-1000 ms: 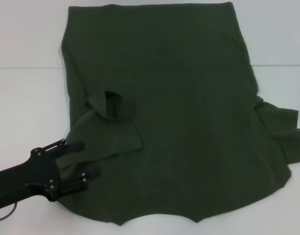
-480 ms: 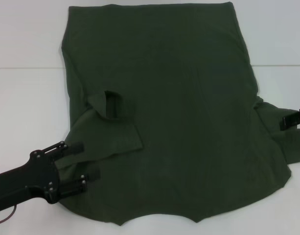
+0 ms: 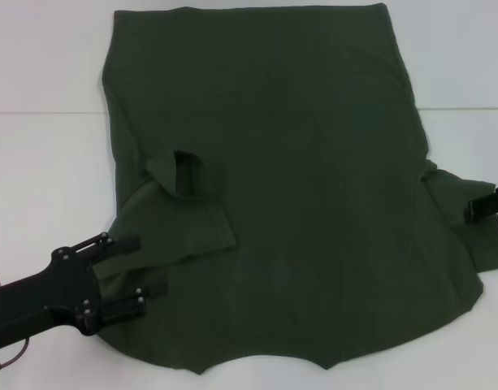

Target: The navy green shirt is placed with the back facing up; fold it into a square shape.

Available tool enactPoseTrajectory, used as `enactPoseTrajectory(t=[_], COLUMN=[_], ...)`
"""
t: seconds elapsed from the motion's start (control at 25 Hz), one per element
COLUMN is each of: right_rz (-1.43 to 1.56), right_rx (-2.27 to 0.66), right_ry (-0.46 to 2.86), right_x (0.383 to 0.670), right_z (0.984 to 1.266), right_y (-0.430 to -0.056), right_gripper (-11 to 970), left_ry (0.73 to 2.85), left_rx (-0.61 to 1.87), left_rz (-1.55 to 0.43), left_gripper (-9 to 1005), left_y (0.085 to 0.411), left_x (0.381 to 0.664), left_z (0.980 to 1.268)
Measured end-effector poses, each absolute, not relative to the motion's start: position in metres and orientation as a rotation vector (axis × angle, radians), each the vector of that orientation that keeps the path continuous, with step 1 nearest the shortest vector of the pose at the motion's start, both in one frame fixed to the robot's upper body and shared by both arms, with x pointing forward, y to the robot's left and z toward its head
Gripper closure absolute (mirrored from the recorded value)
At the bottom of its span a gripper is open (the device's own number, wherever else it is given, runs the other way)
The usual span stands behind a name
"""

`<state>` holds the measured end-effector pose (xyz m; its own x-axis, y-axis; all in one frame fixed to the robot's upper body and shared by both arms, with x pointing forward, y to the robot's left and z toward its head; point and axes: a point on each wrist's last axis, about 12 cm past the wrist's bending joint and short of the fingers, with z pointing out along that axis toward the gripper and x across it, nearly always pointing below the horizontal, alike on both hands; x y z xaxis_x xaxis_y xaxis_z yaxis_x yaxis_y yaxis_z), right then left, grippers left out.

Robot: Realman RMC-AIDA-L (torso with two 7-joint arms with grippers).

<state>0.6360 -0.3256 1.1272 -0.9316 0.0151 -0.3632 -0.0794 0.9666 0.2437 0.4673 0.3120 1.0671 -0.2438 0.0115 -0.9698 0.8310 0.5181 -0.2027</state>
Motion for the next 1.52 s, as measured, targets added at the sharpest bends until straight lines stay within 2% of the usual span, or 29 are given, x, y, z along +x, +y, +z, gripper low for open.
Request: enactPoseTrajectory(t=[0.56,0.96,1.2,1.4,1.52], right_rz=[0.335,0.326,0.321,0.318,0.317], right_rx=[-0.071,-0.071,-0.073,-0.078,-0.082], right_ry=[2.743,2.746,2.742,2.74,2.74], right_x=[0.6391,0.6396,0.6404,0.6407,0.6404], right_z=[1.1248,1.1208,1.1218,1.1224,1.1221], right_y=[-0.3194,-0.3186,-0.319,-0.3196,-0.3199], right_gripper=[202,434,651,877,909], left_ry=[1.643,1.645,1.648,1.648,1.648], left_rx=[0.722,0.718,0.713,0.711,0.709], left_rz=[-0.92,-0.928,-0.929,-0.931,-0.933], left_gripper=[173,173,174,174,174], left_y=[0.3115,0.3106,0.3109,0.3107,0.3104], left_x=[0.467,0.4665,0.4665,0.4663,0.4662], left_z=[1.0661,1.0651,1.065,1.0647,1.0644])
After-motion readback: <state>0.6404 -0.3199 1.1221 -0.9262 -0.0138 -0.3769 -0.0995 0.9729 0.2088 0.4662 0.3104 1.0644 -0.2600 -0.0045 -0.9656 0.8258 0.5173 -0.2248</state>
